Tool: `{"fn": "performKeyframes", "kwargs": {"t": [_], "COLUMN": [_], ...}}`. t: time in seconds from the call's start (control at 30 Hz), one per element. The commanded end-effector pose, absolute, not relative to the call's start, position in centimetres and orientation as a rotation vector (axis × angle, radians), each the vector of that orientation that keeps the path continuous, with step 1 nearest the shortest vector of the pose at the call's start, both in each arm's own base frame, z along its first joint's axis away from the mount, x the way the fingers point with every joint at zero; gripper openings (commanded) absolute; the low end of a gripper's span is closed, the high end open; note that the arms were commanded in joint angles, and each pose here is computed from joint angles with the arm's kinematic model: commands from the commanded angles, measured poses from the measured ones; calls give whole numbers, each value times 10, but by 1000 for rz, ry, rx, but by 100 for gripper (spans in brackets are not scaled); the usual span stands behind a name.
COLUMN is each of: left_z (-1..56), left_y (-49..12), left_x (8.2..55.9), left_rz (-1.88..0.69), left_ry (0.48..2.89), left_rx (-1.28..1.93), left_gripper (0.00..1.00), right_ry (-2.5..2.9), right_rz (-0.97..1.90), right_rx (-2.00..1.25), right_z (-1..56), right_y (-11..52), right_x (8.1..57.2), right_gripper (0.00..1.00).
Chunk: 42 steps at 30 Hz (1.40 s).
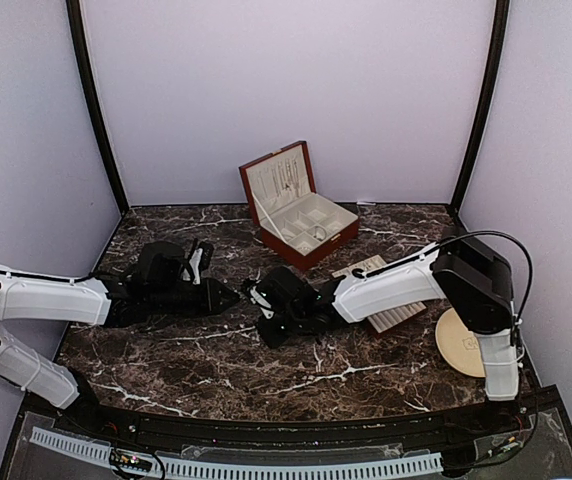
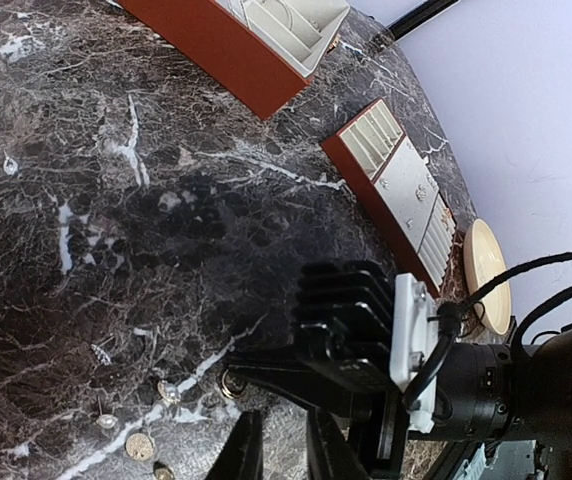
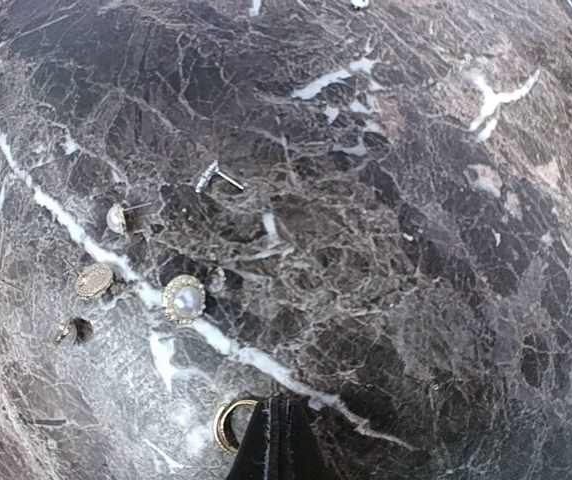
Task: Organize the mixed jewelry
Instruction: Pick up the earring from the center of the board, then pass from the right arm to the left
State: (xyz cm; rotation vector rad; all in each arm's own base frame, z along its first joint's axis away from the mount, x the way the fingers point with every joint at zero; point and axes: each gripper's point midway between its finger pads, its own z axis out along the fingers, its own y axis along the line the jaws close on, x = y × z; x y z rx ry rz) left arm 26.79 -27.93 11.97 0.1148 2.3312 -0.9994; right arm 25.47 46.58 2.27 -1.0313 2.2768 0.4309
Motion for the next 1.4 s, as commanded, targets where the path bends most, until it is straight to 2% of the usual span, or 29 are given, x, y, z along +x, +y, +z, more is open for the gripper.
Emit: {"fn": "performKeyframes", "kwargs": {"t": [0.0, 0.13, 0.27, 0.33, 0.53, 0.73, 1.1, 1.37], "left_z": [131, 131, 132, 131, 122, 123, 120, 120], "left_y": [-280, -284, -295, -302, -321, -331, -337, -343], "left_x": [267, 266, 263, 261, 258, 259, 264, 266], "left_rz": [-1042, -1072, -1146, -1173, -1208, -1245, -1255, -1272], "left_ry": [2293, 2290, 2289, 2288, 2323, 2315, 2322, 2323], "left_rx": [112, 118, 132, 146, 180, 198, 195, 201], "left_gripper": [18, 23, 37, 40, 44, 44, 23, 21], "right_ry": [2293, 2264, 2206, 2178, 2118, 2101, 2086, 2077], "right_rz": [378, 412, 505, 548, 636, 669, 704, 708], "right_rx": [-982, -888, -767, -727, -675, -665, -666, -661], "right_z": [18, 35, 68, 83, 113, 123, 128, 132], "right_y": [450, 447, 449, 450, 452, 452, 453, 453], "right_x": [251, 257, 264, 265, 264, 262, 259, 259], "right_gripper": [0, 0, 0, 0, 0, 0, 0, 0]}}
